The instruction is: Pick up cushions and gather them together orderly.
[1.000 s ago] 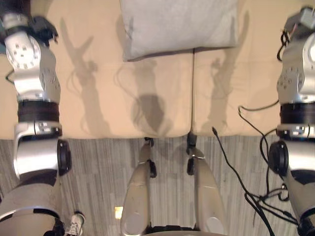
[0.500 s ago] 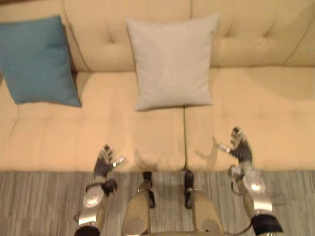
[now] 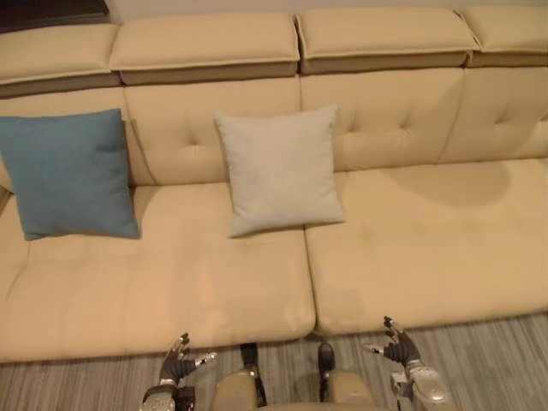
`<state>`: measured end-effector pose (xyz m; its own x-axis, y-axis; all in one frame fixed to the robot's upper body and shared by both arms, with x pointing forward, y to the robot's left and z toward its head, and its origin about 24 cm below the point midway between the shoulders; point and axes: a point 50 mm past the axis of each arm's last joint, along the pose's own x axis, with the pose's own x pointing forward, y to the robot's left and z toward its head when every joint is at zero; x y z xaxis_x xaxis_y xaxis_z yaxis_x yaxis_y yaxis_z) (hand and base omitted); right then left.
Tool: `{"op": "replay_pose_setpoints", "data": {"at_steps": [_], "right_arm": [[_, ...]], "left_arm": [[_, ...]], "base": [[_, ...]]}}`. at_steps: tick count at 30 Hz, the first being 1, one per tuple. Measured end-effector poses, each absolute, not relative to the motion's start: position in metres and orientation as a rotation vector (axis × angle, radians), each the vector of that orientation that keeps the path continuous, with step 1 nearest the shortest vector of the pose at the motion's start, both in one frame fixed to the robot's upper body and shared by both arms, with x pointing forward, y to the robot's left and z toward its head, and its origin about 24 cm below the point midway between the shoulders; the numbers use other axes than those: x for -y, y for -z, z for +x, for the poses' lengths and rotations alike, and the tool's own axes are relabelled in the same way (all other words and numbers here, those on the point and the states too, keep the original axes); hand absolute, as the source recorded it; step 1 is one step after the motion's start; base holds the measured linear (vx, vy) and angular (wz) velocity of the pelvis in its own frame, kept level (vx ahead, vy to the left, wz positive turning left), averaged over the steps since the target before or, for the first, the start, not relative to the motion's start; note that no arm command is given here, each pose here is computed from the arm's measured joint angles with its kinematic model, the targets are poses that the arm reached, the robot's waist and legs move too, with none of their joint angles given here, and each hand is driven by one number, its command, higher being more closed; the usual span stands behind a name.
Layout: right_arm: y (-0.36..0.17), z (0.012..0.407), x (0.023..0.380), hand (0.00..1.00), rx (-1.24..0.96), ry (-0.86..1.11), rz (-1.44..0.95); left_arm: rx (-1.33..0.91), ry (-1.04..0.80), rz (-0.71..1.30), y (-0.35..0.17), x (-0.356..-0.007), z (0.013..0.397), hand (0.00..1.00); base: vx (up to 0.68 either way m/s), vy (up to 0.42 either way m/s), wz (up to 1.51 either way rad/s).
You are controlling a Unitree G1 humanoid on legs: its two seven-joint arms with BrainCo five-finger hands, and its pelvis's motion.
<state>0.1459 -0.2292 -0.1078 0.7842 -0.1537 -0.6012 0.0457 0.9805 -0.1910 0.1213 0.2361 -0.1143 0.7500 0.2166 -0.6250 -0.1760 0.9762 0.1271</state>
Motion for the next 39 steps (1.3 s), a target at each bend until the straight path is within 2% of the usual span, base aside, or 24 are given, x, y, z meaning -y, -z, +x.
{"op": "replay_pose_setpoints", "data": {"at_steps": [2,6,9,13,17,26,30,34,39], "right_arm": [[0.112,0.137,0.220,0.00,-0.684,0.110,-0.134],[0.110,0.140,0.211,0.00,-0.663,0.085,-0.122],[0.100,0.157,0.224,0.00,-0.605,0.148,-0.125],[0.097,0.159,0.236,0.00,-0.596,0.222,-0.103],[0.099,0.141,0.241,0.00,-0.614,0.279,-0.087],[0.100,0.148,0.235,0.00,-0.602,0.281,-0.055],[0.100,0.152,0.237,0.00,-0.601,0.299,-0.048],[0.088,0.177,0.235,0.00,-0.529,0.278,-0.050],[0.073,0.199,0.231,0.00,-0.454,0.237,-0.076]], "left_arm": [[-0.624,-0.206,0.054,0.105,-0.233,0.134,0.00],[-0.596,-0.217,0.029,0.100,-0.229,0.132,0.00],[-0.568,-0.213,-0.053,0.100,-0.207,0.138,0.00],[-0.540,-0.181,-0.074,0.097,-0.193,0.151,0.00],[-0.497,-0.177,-0.068,0.089,-0.195,0.155,0.00],[-0.540,-0.186,-0.072,0.096,-0.194,0.145,0.00],[-0.523,-0.174,-0.039,0.093,-0.200,0.154,0.00],[-0.485,-0.171,-0.006,0.085,-0.208,0.165,0.00],[-0.417,-0.129,-0.011,0.073,-0.197,0.181,0.00]], "base": [[-0.10,-0.043,0.40],[-0.17,-0.141,0.20],[-0.32,-0.227,-0.18],[-0.34,-0.165,0.39],[-0.23,-0.088,0.32],[-0.13,0.116,-0.27],[-0.04,0.123,-0.78],[-0.06,0.081,-1.54],[-0.08,0.017,-1.86]]}}
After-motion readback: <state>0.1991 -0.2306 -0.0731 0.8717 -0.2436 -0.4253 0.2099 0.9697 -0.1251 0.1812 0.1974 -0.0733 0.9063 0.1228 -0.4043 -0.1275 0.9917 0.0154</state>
